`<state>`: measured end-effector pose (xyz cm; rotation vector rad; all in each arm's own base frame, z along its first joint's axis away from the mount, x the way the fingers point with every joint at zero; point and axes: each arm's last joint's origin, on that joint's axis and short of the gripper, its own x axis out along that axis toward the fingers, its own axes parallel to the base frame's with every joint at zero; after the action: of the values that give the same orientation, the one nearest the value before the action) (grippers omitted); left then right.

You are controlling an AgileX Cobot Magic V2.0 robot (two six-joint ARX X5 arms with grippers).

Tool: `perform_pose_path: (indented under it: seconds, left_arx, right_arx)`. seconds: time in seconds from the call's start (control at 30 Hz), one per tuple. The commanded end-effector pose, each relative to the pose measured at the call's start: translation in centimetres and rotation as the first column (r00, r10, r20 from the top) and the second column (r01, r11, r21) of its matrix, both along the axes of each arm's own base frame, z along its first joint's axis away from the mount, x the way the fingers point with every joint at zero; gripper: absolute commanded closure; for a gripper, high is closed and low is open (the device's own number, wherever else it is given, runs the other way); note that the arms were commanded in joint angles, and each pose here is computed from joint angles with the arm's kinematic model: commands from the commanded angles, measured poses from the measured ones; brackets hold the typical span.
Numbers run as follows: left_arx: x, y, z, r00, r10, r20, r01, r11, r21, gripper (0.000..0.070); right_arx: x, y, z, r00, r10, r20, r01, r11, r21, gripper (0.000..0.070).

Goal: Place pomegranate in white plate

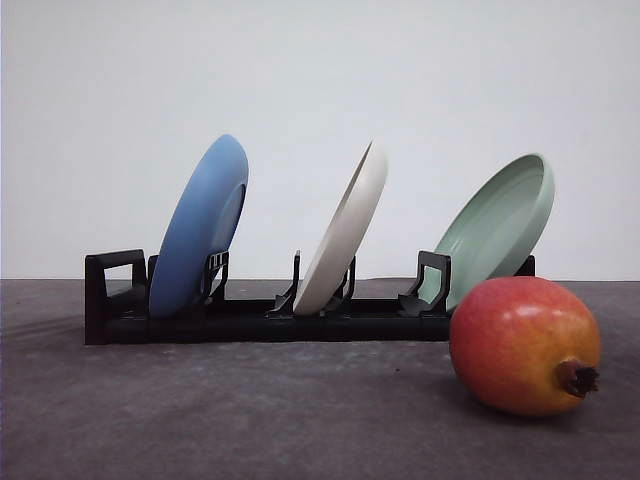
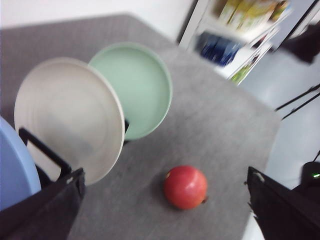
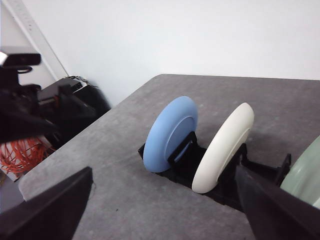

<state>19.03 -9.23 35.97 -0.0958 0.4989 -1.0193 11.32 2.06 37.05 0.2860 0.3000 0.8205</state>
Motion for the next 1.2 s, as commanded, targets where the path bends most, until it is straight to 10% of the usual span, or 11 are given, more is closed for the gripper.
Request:
perform_pose_path:
  seconds: [0.0, 0.57, 1.17]
  left_arx:
    - [0.5, -1.3, 0.2, 1.000, 0.016, 0.006, -0.016, 1.000, 0.023, 0.0065]
    - [9.0, -14.7, -2.6, 0.991, 0.125, -0.051, -0.106, 0.956, 0.275, 0.0067]
    - [12.3, -19.0, -9.4, 0.985, 0.147, -0.094, -0.103, 0.924, 0.368, 0.0140]
  right_arx:
    - [0.0, 0.0, 0.5, 1.000, -0.003, 0.023, 0.003, 1.000, -0.007, 0.0110]
    - [-0.1, 0.0, -0.1, 0.998, -0.043, -0.052, 0.042, 0.999, -0.020, 0.0110]
    - [-0.2, 0.0, -0.3, 0.996, -0.042, -0.073, 0.041, 0.999, -0.021, 0.0110]
